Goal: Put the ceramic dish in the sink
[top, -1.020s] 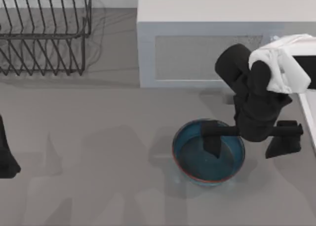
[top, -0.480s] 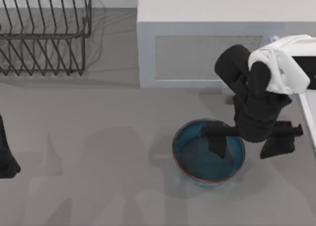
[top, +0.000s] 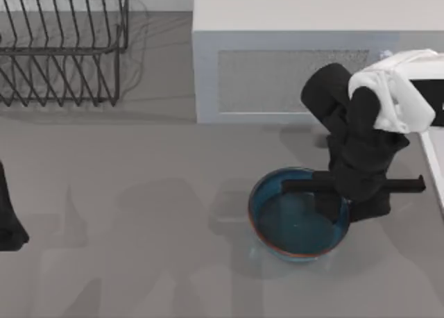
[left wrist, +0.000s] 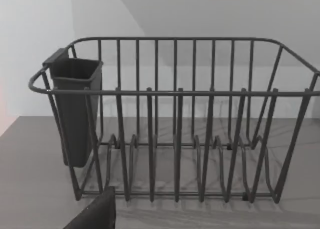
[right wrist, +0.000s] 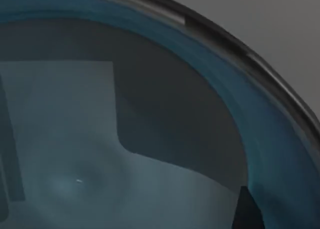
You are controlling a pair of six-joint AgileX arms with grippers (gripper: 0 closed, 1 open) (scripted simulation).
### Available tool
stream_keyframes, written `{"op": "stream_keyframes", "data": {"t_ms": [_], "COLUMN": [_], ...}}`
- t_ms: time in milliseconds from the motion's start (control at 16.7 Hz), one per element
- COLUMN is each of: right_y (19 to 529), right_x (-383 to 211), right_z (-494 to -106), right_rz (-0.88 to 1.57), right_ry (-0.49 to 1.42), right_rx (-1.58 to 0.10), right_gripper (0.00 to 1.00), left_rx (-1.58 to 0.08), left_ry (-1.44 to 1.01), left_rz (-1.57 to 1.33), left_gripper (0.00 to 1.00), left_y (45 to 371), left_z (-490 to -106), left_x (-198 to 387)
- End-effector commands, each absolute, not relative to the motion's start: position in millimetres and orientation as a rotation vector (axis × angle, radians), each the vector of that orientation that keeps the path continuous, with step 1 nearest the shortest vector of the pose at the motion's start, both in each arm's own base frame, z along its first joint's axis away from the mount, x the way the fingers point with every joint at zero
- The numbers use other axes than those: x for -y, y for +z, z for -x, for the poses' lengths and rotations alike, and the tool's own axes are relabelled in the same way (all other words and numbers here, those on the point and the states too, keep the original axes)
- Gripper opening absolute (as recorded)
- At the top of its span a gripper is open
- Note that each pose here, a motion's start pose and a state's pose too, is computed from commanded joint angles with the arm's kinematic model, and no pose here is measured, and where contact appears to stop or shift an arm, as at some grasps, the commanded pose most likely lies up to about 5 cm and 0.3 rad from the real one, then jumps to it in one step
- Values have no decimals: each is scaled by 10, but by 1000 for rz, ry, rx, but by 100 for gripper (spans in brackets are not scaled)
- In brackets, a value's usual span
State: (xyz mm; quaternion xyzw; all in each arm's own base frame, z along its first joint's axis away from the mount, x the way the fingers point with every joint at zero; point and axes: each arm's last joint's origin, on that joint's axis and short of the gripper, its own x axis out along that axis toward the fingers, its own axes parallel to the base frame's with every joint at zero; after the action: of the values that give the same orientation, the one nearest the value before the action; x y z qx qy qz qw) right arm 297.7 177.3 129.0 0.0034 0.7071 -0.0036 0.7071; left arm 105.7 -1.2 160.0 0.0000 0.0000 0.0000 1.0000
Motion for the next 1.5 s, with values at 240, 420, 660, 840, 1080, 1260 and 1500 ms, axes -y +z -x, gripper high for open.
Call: {"op": "stream_keyframes", "data": {"t_ms": [240,420,660,840,1080,1260,1500], "right_y": [1290,1290,1332,1592,2183,2607,2798], "right_x": [-1773,-1773,-1783,-1832,-1831,-1797,-1770], "right_z": [-2977,-2977,-2991,-3057,-3059,-3013,-2979], "right_rz": [-8,-8,-7,-9,4,-1,-9], "right_ry": [-8,-8,-8,-6,-21,-17,-9], "right_rx": [-1571,-1571,-1569,-1566,-1596,-1586,-1569], "right_gripper": [0,0,0,0,0,0,0], "left_rx": [0,0,0,0,0,0,0], "left_ry": [0,0,0,0,0,0,0], "left_rz": [0,0,0,0,0,0,0], "left_gripper": [100,100,100,100,100,100,100], "left_y": [1600,1600,1600,1600,1600,1600,1600], "left_z": [-1057,-1057,-1057,-1057,-1057,-1057,-1057], "left_x": [12,12,12,12,12,12,12]}}
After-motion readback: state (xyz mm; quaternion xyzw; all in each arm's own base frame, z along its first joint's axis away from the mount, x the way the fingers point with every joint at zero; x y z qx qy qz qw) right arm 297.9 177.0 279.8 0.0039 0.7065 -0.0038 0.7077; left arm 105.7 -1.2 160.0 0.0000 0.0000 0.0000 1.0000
